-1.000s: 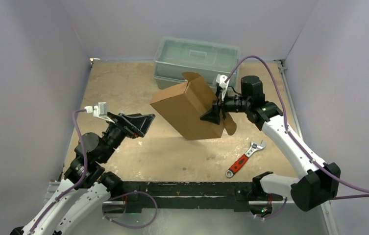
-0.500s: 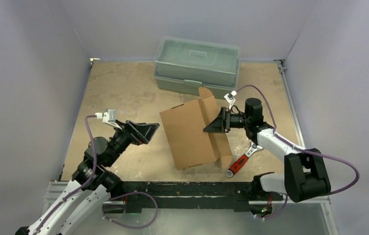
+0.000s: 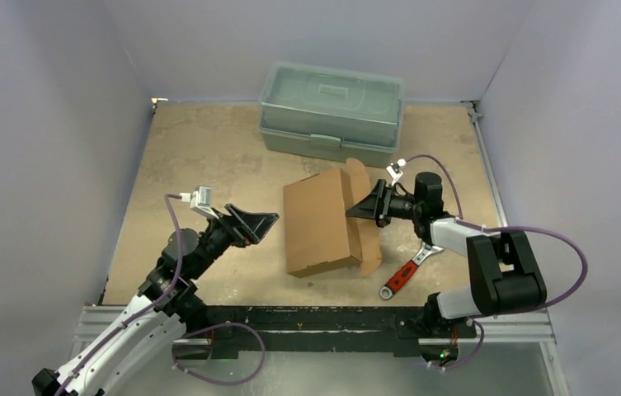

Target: Fold the paper box

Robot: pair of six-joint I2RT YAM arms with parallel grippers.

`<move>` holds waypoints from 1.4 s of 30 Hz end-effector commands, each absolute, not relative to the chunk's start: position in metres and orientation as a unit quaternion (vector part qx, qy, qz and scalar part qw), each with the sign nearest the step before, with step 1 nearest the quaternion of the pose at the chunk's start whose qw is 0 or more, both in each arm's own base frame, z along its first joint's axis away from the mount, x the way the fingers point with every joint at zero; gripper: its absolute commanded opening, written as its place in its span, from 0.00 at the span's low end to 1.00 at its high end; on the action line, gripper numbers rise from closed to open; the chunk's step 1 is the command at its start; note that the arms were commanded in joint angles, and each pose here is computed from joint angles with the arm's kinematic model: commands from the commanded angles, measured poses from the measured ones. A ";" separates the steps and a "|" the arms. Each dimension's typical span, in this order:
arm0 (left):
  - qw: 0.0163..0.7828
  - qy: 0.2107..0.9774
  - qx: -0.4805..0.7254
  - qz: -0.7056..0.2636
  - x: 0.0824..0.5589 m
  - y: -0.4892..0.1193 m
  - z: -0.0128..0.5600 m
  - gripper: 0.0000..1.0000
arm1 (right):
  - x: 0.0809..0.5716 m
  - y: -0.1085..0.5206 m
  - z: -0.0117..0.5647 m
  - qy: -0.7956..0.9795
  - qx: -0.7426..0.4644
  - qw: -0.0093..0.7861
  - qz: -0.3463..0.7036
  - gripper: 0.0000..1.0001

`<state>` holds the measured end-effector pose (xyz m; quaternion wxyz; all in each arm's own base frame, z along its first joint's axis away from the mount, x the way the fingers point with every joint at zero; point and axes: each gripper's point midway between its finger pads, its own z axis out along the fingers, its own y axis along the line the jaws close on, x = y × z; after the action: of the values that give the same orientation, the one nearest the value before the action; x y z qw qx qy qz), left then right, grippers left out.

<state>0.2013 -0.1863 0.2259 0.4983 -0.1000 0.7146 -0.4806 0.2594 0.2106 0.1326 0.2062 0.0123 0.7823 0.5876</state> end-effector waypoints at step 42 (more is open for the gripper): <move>0.371 0.879 -0.097 -0.283 0.285 -0.228 0.113 0.60 | 0.278 0.172 0.065 0.830 -0.465 0.275 0.139 0.06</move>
<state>0.2497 -0.2104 0.0801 0.3199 -0.0948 0.9055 -0.2621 0.2872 0.1558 0.0582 0.2725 -0.4110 0.8569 0.1504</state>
